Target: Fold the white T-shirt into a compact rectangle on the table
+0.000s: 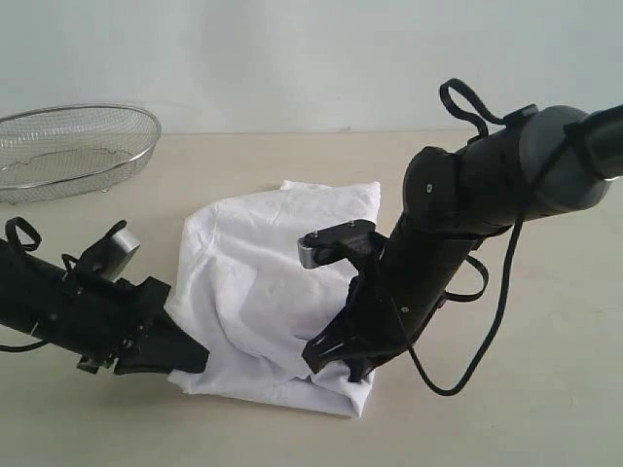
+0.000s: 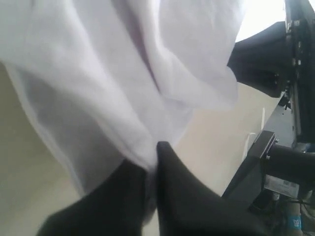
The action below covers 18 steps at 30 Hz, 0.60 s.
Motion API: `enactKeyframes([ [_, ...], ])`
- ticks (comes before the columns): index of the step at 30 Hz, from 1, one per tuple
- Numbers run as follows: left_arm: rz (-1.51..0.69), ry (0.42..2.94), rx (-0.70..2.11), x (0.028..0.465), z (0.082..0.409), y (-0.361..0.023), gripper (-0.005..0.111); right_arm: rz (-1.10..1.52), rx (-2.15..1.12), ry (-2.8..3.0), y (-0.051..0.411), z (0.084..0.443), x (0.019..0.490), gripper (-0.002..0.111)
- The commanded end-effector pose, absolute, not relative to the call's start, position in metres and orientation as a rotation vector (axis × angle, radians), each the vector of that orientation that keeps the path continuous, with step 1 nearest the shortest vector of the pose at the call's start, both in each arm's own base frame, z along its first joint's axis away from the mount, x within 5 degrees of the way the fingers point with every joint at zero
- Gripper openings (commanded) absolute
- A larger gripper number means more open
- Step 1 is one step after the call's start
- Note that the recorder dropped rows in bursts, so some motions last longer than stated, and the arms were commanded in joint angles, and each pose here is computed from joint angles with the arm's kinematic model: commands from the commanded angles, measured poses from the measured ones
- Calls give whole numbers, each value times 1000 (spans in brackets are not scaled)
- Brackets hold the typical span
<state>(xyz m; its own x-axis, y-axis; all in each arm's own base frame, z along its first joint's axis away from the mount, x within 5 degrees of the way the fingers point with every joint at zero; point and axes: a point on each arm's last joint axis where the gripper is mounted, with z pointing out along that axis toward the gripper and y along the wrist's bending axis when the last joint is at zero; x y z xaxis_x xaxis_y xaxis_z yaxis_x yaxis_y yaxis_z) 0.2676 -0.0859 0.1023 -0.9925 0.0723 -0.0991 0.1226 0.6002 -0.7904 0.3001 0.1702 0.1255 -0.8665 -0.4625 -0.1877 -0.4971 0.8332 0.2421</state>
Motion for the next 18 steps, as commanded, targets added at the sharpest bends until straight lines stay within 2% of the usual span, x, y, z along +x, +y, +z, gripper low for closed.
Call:
enactKeyframes([
  [1,-1321,2748,203,269,111,-72,4,412,-793,2904,169,124,299,0],
  [7,-1243,2724,138,279,117,-54,4,411,-788,2906,168,124,299,0],
  [18,-1331,2711,168,279,123,-57,4,407,-796,2908,168,124,298,0],
])
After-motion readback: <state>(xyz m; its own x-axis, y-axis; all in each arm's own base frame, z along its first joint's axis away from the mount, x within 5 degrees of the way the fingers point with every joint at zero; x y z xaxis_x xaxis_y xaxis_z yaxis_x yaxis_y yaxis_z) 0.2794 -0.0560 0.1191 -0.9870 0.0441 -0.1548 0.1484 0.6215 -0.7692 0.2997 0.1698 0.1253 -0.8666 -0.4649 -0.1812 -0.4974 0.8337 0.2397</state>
